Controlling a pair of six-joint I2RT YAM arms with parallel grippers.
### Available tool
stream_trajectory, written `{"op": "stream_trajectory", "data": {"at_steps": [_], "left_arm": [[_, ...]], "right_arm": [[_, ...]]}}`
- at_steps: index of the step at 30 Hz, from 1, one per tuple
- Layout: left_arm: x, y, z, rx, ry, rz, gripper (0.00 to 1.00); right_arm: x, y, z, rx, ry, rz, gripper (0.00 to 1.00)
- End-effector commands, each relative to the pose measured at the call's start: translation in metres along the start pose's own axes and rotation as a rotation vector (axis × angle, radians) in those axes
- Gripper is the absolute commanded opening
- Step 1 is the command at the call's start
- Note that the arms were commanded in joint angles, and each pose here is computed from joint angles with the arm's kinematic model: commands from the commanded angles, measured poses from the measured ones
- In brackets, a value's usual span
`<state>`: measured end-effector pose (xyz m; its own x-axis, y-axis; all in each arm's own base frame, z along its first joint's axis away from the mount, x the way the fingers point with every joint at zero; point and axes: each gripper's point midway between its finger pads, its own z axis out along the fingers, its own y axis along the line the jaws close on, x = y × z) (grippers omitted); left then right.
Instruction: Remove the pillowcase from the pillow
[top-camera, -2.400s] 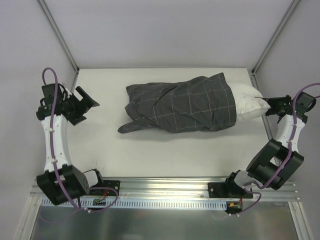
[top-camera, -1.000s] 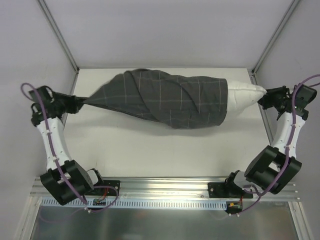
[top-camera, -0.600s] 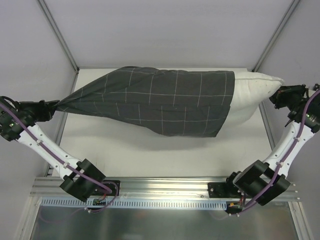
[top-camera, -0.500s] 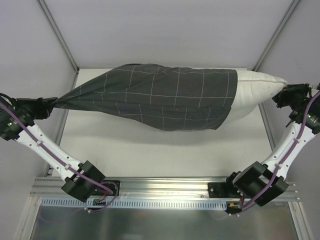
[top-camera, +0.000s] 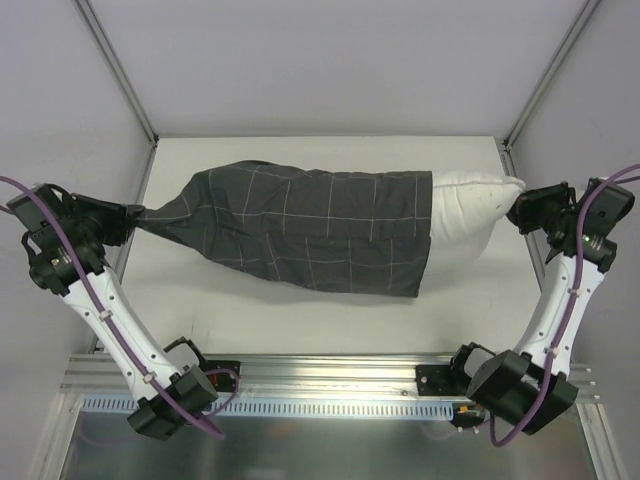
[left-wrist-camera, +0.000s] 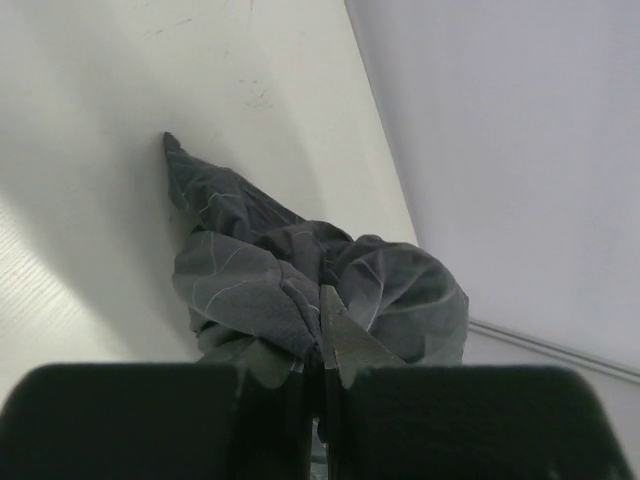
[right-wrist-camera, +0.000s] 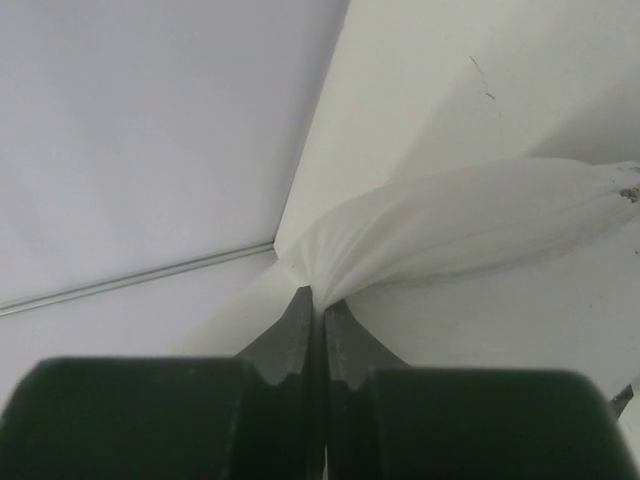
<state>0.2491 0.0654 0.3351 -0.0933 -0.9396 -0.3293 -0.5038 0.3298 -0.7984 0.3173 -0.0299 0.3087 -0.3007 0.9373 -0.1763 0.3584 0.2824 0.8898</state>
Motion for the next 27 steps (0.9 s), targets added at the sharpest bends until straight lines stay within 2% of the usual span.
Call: {"op": "stream_trajectory", "data": {"at_steps": [1,3,6,9,10,11,12,13,14,15,17,18,19,20,21,23,27], "left_arm": [[-0.013,-0.042,-0.053,0.117,-0.187,0.198,0.0],[-0.007,-0.057,-0.078,0.149,-0.216,0.227,0.0],[0.001,-0.066,-0.082,0.189,-0.185,0.205,0.0],[-0.014,-0.064,-0.05,0.173,-0.128,0.138,0.0],[-0.023,-0.061,-0.027,0.147,-0.089,0.105,0.0],[-0.03,-0.06,-0.015,0.126,-0.084,0.094,0.0],[-0.037,-0.06,-0.001,0.102,-0.083,0.082,0.0],[-0.042,-0.051,0.031,0.034,-0.045,0.071,0.0],[-0.046,-0.054,0.042,0.027,-0.031,0.097,0.0],[-0.047,-0.044,0.075,-0.021,0.035,0.097,0.09],[-0.035,-0.047,0.093,-0.001,0.131,0.164,0.31],[-0.032,-0.04,0.102,-0.019,0.159,0.166,0.63],[-0.029,-0.035,0.104,-0.031,0.168,0.174,0.81],[-0.027,-0.025,0.106,-0.06,0.161,0.198,0.94],[-0.027,-0.024,0.101,-0.062,0.142,0.223,0.99],[-0.023,-0.021,0.096,-0.059,0.141,0.289,0.99],[-0.002,-0.011,0.075,-0.038,0.16,0.386,0.99]], "right_arm": [[0.013,0.044,-0.046,-0.129,-0.131,-0.181,0.02],[0.028,0.051,-0.054,-0.133,-0.112,-0.206,0.08],[0.027,0.041,-0.043,-0.122,-0.115,-0.161,0.27],[0.003,0.039,-0.018,-0.106,-0.156,-0.099,0.45],[-0.009,0.049,-0.01,-0.131,-0.18,-0.102,0.55],[-0.017,0.051,0.002,-0.118,-0.18,-0.105,0.59],[-0.017,0.045,0.017,-0.059,-0.15,-0.096,0.67],[-0.031,0.05,0.042,-0.013,-0.107,-0.087,0.69],[-0.023,0.054,0.054,-0.003,-0.035,-0.125,0.7],[-0.023,0.051,0.07,0.054,0.03,-0.113,0.72],[-0.001,0.055,0.078,0.044,0.107,-0.229,0.76],[0.007,0.054,0.078,0.046,0.117,-0.281,0.82],[0.019,0.047,0.074,0.055,0.123,-0.328,0.87],[0.027,0.04,0.073,0.063,0.132,-0.369,0.9],[0.039,0.032,0.075,0.065,0.151,-0.44,0.94],[0.059,0.006,0.077,0.09,0.219,-0.492,0.96],[0.116,-0.03,0.077,0.141,0.424,-0.714,0.99]]}}
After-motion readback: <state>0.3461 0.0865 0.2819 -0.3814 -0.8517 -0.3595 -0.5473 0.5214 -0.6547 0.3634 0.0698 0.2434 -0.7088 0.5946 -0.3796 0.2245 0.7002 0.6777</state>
